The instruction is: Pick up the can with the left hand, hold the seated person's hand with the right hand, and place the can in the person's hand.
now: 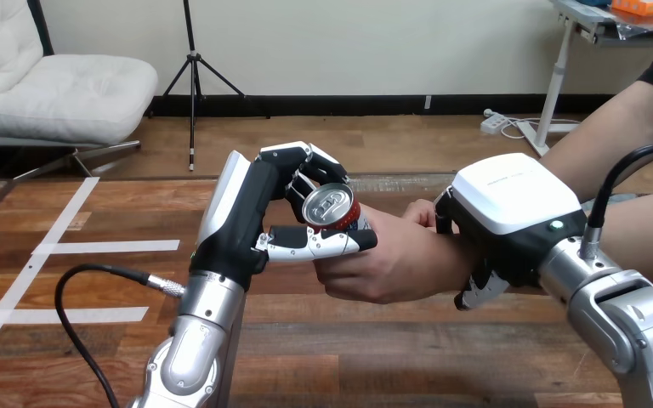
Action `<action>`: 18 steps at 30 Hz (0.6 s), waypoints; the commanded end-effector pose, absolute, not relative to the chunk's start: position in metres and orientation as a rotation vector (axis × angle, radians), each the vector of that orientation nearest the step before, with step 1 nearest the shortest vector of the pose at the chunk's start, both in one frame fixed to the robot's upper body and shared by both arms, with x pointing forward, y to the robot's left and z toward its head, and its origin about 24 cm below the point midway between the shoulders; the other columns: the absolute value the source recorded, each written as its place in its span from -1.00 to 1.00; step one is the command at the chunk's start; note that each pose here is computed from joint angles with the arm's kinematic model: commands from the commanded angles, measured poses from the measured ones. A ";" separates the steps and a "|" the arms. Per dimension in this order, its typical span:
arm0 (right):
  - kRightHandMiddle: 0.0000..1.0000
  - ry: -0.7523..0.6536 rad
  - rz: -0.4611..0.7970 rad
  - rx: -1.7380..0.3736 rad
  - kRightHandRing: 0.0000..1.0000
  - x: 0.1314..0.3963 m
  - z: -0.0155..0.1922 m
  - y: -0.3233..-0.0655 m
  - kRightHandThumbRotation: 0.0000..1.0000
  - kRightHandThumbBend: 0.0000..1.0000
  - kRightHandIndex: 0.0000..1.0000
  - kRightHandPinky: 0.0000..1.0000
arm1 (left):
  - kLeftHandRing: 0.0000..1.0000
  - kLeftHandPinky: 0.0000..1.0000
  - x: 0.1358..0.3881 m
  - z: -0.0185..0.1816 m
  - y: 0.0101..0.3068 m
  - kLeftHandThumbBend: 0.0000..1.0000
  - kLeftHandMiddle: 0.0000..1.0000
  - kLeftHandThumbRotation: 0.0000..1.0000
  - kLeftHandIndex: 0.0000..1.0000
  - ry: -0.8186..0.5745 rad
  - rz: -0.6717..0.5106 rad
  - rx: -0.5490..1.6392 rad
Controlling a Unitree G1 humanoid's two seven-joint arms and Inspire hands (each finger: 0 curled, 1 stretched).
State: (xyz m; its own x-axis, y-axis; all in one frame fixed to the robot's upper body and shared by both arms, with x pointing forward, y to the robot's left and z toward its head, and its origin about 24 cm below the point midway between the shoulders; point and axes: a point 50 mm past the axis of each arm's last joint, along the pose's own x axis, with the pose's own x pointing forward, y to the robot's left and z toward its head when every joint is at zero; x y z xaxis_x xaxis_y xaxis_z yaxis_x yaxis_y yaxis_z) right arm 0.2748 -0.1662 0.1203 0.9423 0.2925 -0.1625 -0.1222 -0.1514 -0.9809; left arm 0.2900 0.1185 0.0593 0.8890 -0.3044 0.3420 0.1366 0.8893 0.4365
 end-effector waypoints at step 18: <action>0.74 -0.129 0.329 -1.741 0.69 0.284 0.133 -0.165 -0.96 0.79 0.65 0.49 | 0.84 0.62 0.301 0.097 0.100 0.84 0.88 -0.36 0.89 -0.507 -0.455 0.750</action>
State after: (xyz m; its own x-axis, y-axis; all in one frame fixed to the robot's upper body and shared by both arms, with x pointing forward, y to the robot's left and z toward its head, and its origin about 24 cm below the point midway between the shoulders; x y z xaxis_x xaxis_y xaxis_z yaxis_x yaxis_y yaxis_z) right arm 0.2744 -0.1644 0.1152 0.9341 0.2787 -0.2231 -0.1724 -0.1952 -0.9655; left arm 0.2951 0.1169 0.0705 0.8609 -0.4598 0.2176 0.2104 0.7113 0.6706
